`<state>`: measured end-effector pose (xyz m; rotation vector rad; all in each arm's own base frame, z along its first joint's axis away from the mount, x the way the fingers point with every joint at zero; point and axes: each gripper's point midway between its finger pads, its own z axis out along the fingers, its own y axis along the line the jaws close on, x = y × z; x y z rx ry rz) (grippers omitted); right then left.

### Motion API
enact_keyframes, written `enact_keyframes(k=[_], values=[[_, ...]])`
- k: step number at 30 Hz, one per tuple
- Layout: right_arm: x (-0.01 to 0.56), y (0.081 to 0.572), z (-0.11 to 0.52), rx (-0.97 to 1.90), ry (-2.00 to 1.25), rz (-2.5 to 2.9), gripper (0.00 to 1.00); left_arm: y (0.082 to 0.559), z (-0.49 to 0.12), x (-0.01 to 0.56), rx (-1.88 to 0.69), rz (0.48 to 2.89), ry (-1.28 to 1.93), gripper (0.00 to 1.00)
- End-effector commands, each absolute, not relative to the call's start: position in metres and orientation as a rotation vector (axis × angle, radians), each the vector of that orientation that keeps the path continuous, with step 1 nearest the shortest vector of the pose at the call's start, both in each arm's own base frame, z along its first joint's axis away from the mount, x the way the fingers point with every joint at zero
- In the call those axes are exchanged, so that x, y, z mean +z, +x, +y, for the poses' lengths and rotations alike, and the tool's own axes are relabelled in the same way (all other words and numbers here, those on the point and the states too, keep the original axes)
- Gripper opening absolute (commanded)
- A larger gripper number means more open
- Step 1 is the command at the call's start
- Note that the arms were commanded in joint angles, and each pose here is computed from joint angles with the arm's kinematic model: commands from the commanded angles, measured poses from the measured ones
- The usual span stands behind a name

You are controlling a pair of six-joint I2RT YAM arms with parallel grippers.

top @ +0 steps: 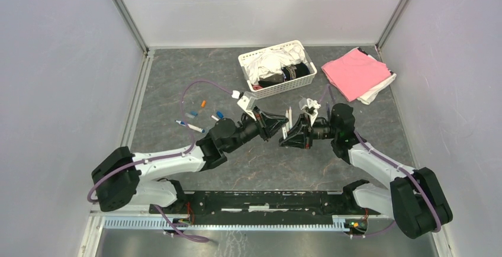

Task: Insert the pens into the pen caps
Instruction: Press the pen cap onto the pen.

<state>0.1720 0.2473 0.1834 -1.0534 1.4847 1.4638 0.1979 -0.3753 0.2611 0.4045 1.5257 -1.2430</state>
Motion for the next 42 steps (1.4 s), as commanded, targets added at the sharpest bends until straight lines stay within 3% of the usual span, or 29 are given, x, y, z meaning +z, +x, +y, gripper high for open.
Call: enact_keyframes(k=[1, 5, 15, 23, 32, 36, 42], values=[[0.23, 0.239, 0.245, 1.081, -0.995, 1.365, 0.0, 0.136, -0.383, 0.125, -1.147, 2.073, 0.602, 0.02], [0.224, 0.252, 0.241, 0.995, -0.983, 1.419, 0.0, 0.133, -0.376, 0.095, -0.964, 2.232, 0.507, 0.02], [0.227, 0.258, 0.236, 0.94, -0.983, 1.416, 0.0, 0.118, -0.356, 0.079, -0.807, 2.265, 0.591, 0.02], [0.254, 0.23, 0.24, 1.161, -0.964, 1.272, 0.0, 0.083, -0.372, 0.109, -1.171, 2.057, 0.721, 0.02], [0.28, 0.203, 0.238, 1.274, -0.951, 1.142, 0.0, 0.069, -0.383, 0.108, -1.26, 2.022, 0.811, 0.02], [0.249, 0.253, 0.231, 1.034, -0.947, 1.365, 0.0, 0.076, -0.364, 0.075, -1.05, 2.205, 0.825, 0.02], [0.263, 0.272, 0.226, 0.894, -0.947, 1.37, 0.0, 0.087, -0.344, 0.039, -0.77, 2.411, 0.756, 0.02]])
